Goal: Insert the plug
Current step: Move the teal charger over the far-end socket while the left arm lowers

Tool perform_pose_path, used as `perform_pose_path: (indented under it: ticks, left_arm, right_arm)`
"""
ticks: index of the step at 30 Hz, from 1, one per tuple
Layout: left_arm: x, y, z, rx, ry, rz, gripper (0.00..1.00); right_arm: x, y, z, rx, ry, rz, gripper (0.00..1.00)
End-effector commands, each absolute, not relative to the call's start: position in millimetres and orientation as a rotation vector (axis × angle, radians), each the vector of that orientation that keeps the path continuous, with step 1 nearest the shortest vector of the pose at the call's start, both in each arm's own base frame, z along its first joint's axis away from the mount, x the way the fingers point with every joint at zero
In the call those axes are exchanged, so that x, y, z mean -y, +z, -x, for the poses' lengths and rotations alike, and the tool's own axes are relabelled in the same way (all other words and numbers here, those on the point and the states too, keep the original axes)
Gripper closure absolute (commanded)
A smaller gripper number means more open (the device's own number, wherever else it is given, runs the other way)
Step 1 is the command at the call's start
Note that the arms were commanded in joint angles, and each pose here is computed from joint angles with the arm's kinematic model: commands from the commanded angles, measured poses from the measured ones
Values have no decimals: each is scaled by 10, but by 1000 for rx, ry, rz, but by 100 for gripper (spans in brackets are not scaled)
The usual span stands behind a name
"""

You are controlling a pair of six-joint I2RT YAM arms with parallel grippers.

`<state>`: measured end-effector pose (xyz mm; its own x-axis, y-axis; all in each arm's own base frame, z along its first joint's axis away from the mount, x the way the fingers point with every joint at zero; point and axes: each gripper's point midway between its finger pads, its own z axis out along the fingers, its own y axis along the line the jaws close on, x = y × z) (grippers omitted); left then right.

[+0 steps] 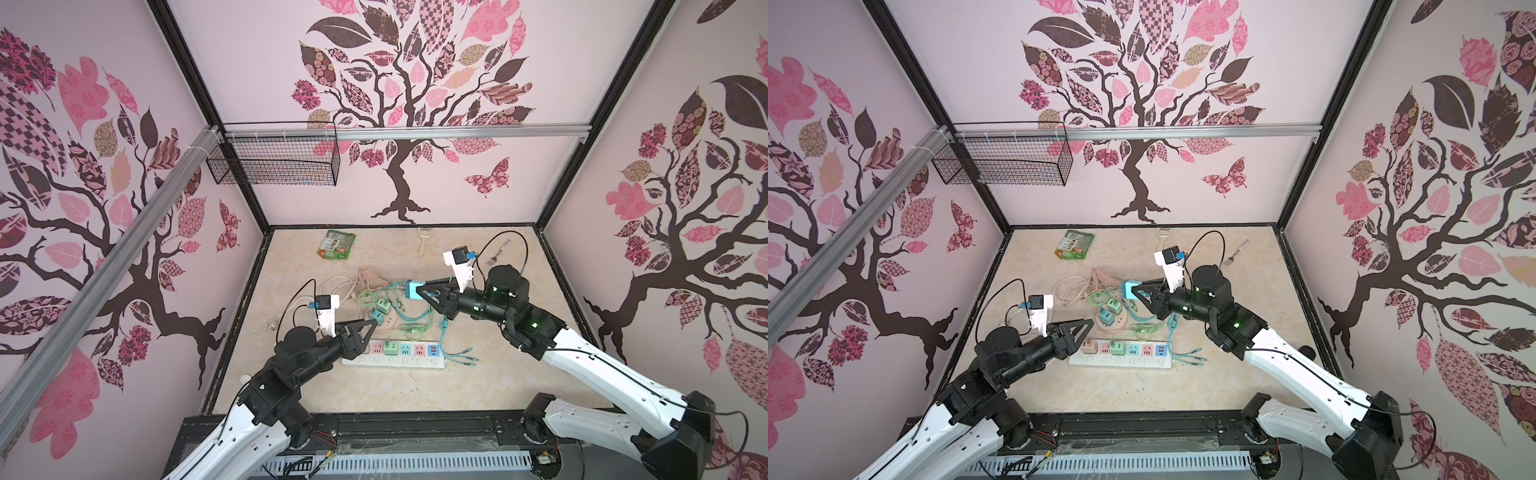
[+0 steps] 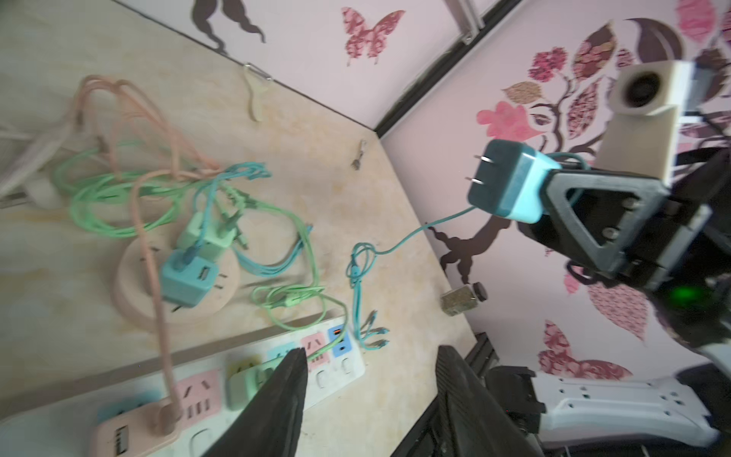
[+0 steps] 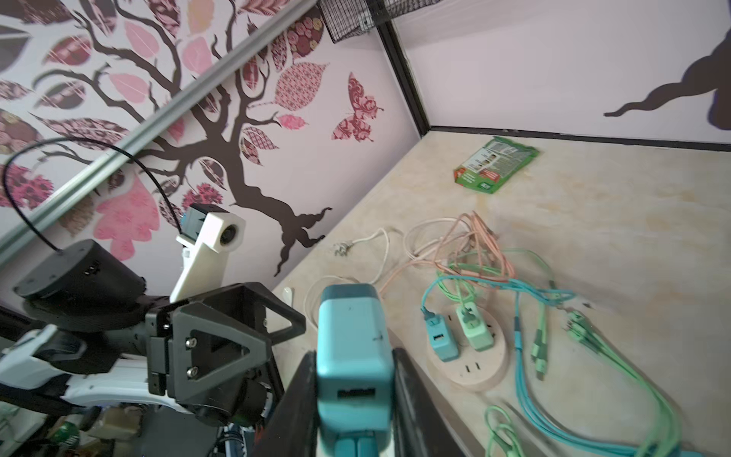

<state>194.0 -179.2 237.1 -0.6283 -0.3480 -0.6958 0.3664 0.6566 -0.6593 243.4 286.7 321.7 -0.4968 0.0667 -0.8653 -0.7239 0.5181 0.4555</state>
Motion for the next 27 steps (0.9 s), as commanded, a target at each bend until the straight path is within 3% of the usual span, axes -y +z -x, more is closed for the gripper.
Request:
perform_pose_path:
  ticks: [1, 9, 27]
  left_arm:
    - [1453, 2104, -1984, -2134, -774, 83, 44]
    - [1135, 1620, -2049, -2251, -575, 249, 45]
    - [974, 1009, -2077, -2347, -518, 387, 45]
  right_arm:
    - [-2726, 3038, -2495, -1941, 887, 606, 80]
    - [-2611, 2625, -2538, -2092, 703, 696, 80]
    - [-2596, 1663, -2340, -2327, 541, 940, 81]
